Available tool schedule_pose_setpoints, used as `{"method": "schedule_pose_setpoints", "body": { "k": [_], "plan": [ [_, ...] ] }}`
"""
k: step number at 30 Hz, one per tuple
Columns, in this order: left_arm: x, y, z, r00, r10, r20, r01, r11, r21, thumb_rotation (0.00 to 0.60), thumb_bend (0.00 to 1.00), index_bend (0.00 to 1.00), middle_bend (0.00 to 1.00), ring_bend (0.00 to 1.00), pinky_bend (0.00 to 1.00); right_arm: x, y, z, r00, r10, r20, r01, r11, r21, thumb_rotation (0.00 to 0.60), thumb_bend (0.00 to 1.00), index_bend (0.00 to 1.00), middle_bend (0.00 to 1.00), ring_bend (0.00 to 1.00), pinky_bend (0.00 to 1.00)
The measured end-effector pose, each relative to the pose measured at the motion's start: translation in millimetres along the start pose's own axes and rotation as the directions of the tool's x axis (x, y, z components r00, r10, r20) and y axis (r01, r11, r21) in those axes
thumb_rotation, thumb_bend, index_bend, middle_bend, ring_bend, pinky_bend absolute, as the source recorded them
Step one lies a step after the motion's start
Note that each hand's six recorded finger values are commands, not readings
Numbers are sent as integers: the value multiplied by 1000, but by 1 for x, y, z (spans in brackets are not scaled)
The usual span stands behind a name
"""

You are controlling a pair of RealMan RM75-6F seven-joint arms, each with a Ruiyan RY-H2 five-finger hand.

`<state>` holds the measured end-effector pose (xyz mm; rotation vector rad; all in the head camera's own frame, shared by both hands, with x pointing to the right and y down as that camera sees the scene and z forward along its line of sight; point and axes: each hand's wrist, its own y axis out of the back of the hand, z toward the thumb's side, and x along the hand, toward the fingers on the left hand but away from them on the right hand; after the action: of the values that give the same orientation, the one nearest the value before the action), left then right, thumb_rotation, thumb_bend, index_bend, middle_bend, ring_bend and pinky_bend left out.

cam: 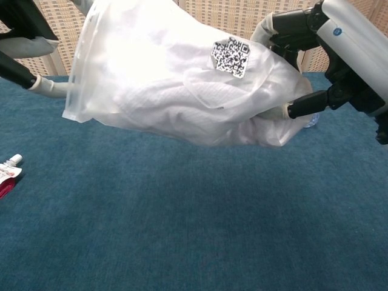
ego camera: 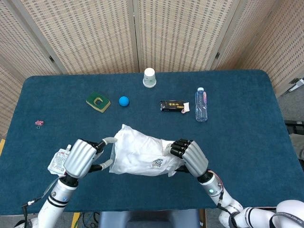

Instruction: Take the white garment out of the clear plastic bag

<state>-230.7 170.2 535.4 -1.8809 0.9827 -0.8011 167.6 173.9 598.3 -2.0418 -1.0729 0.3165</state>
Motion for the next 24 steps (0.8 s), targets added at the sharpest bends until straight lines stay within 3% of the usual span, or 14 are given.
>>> {"method": "schedule_pose_setpoints", "body": {
  "k": [7, 24],
  "plan": [
    [-2, 2, 6, 1000, 3, 20, -1, 998, -62, 600, 35, 339, 1000, 910, 1000, -3, 0, 3, 1000, -10, -13, 10, 1000, -5, 600, 742, 597, 719, 642, 738],
    [2, -1, 29, 993, -26, 118, 39, 994, -106, 600, 11, 382, 1000, 910, 1000, -5, -4, 7, 999, -17, -39, 16, 1000, -15, 600, 743, 597, 720, 642, 738]
  ]
}}
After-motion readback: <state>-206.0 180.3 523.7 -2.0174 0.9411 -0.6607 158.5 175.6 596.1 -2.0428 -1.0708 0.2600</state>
